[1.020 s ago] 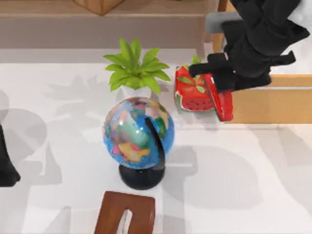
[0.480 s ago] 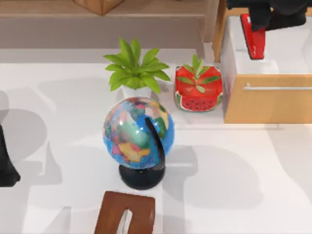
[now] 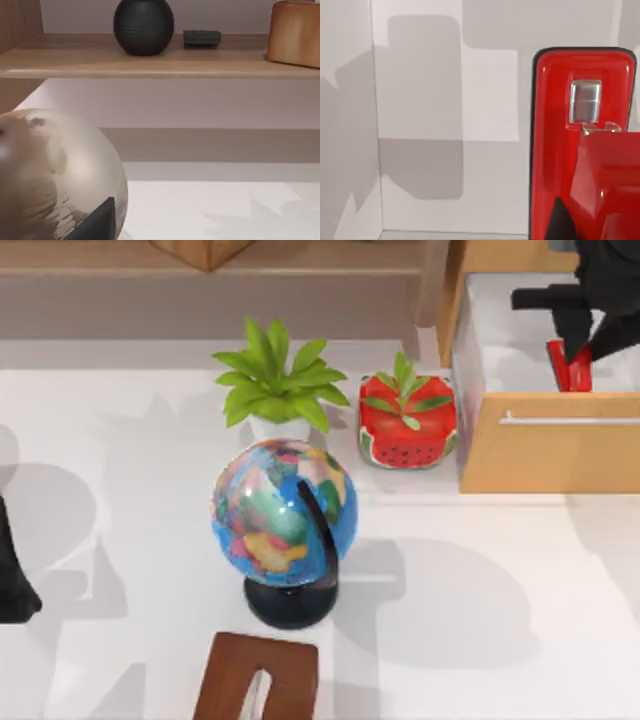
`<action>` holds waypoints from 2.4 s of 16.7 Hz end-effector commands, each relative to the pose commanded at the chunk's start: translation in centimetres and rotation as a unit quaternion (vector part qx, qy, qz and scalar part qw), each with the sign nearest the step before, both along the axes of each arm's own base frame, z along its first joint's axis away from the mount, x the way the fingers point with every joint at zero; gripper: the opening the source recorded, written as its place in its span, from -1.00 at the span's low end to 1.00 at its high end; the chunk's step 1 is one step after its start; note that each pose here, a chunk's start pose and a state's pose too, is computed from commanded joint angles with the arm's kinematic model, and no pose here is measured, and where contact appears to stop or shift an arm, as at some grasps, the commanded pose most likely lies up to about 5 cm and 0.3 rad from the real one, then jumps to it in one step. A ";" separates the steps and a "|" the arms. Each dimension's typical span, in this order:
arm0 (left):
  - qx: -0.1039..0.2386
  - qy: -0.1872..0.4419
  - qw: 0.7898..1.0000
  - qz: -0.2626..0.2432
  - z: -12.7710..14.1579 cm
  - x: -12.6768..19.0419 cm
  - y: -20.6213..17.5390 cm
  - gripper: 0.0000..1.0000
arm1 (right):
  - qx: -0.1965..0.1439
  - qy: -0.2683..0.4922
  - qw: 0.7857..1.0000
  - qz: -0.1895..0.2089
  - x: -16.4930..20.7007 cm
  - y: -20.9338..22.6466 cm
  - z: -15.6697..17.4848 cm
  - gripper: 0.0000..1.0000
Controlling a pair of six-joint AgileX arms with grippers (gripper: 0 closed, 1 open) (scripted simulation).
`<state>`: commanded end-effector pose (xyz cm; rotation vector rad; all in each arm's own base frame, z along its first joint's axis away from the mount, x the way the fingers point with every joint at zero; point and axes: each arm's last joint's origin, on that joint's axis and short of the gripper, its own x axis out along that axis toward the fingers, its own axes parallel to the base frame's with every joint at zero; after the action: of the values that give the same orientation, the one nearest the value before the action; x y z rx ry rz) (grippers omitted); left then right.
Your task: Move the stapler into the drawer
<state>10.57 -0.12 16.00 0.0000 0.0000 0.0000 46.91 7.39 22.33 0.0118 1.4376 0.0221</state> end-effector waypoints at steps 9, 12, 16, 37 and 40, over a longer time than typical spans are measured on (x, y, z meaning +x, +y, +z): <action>0.000 0.000 1.000 0.000 0.0 0.0 0.0 1.00 | -0.003 0.082 0.997 -0.007 1.3 -0.6 -4.6 -1.00; 0.000 0.000 1.000 0.000 0.0 0.0 0.0 1.00 | -0.004 0.081 0.997 -0.005 1.2 -0.3 -4.7 -1.00; 0.000 0.000 1.000 0.000 0.0 0.0 0.0 1.00 | -0.011 0.039 0.999 -0.013 0.9 0.1 -1.8 -1.00; 0.000 0.000 1.000 0.000 0.0 0.0 0.0 1.00 | -0.003 0.082 0.997 -0.007 1.2 -0.6 -5.6 -1.00; 0.000 0.000 1.000 0.000 0.0 0.0 0.0 1.00 | -0.003 0.082 0.997 -0.007 1.2 -0.6 -5.6 -0.55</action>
<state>10.57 -0.12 16.00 0.0000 0.0000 0.0000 48.13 6.81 16.68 0.0183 1.6008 0.0049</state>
